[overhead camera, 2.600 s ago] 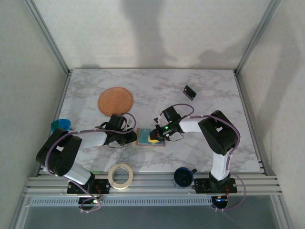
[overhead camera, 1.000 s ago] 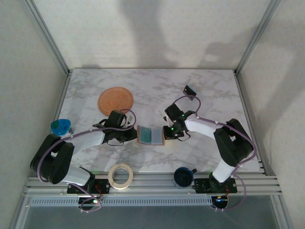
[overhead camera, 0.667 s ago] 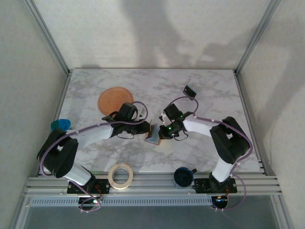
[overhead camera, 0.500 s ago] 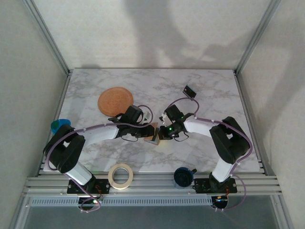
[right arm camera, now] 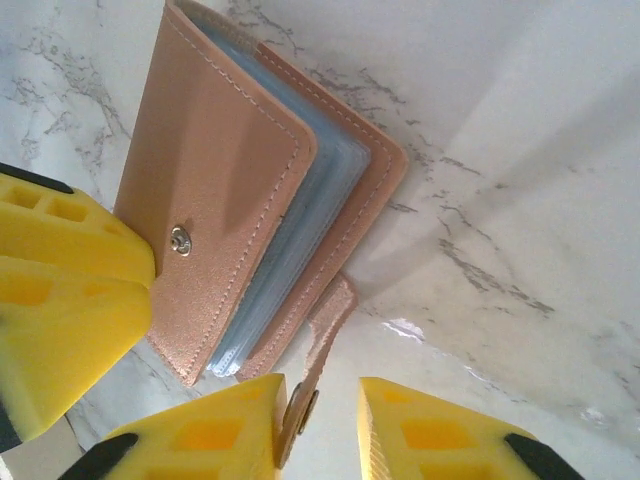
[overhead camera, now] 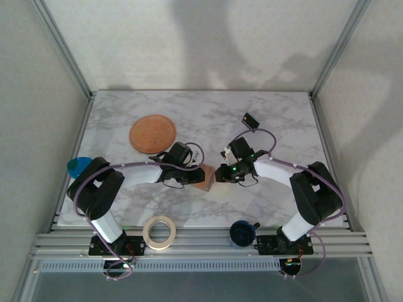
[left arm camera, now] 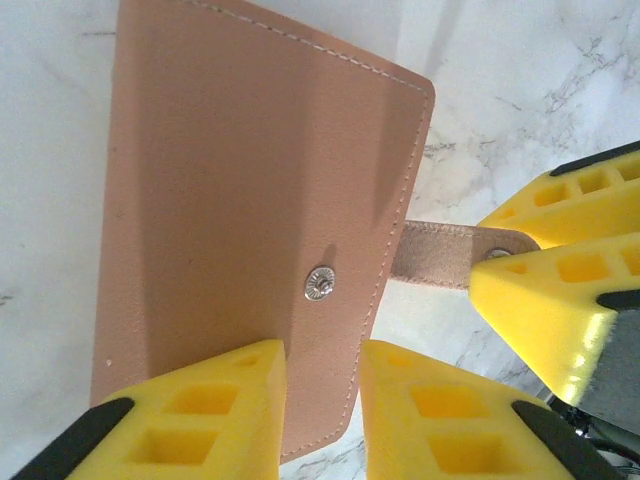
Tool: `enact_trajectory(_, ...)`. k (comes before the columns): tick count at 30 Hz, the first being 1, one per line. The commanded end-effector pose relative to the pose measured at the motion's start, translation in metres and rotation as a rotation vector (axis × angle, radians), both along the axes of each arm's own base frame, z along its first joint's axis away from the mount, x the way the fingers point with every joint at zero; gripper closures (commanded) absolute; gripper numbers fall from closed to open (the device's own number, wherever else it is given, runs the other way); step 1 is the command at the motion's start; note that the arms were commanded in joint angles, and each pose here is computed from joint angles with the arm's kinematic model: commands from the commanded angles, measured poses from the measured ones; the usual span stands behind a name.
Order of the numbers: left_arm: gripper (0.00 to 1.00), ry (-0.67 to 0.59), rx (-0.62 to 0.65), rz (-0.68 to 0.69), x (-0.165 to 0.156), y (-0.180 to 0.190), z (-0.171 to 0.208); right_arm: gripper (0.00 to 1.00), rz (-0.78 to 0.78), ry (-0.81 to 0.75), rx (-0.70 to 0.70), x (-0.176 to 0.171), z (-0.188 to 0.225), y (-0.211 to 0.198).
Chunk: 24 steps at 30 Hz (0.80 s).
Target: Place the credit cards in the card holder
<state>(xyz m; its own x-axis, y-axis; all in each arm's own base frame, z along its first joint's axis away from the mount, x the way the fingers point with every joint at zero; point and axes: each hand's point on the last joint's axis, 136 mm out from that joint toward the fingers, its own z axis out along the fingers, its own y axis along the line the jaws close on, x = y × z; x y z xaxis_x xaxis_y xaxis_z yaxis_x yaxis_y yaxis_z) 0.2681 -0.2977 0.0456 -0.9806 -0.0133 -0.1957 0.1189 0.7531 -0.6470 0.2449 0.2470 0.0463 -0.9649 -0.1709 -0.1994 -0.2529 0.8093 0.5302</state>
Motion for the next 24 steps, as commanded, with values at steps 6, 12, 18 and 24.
enact_trajectory(6, 0.81, 0.012, 0.015, 0.005, -0.004, 0.005, -0.010, 0.70, -0.031, 0.017, 0.026, 0.008, 0.012, 0.005)
enact_trajectory(12, 0.87, 0.003, 0.023, 0.023, -0.003, 0.010, -0.008, 1.00, -0.037, 0.018, 0.044, 0.009, 0.016, 0.008)
enact_trajectory(18, 0.77, -0.055, 0.027, 0.081, 0.007, 0.029, 0.014, 1.00, -0.007, 0.008, 0.066, 0.006, 0.020, 0.011)
enact_trajectory(24, 0.85, -0.065, 0.122, 0.147, 0.014, 0.062, -0.001, 1.00, 0.038, -0.007, 0.124, 0.011, 0.023, 0.024)
